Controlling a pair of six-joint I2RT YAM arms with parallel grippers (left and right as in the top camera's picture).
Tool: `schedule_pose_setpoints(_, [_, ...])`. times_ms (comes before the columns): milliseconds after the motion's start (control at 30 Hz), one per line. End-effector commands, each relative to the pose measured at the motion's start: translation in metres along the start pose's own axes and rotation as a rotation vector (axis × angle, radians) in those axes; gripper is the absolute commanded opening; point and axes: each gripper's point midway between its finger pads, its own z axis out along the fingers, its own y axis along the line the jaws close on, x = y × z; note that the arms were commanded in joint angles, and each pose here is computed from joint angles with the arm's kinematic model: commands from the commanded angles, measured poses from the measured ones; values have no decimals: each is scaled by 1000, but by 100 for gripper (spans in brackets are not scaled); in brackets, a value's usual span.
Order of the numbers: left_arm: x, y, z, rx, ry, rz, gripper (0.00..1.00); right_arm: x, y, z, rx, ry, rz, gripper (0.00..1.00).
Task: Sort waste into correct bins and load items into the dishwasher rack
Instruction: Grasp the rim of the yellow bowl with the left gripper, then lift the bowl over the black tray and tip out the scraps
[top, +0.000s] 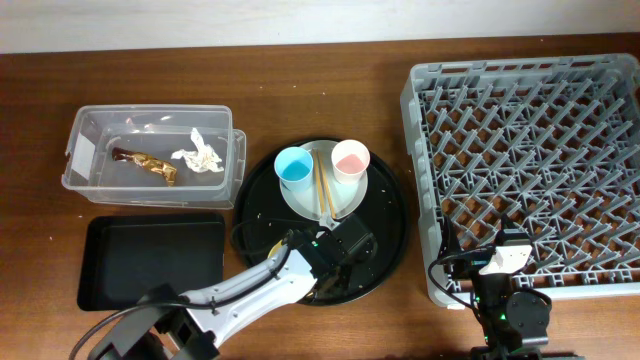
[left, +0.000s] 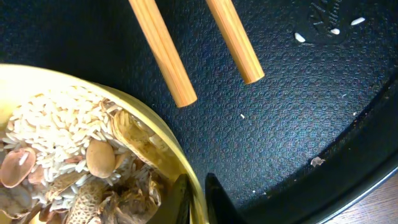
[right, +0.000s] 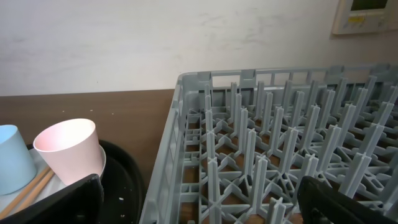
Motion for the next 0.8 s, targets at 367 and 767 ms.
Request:
schedule_pose_setpoints(367, [-25,4,-34,-44,-87,55,1,2,-1,0,7,4,0,98])
schedule_pose_setpoints(767, [-47,54,-110,30,-151,-10,0,2,-1,0,7,4,0,98])
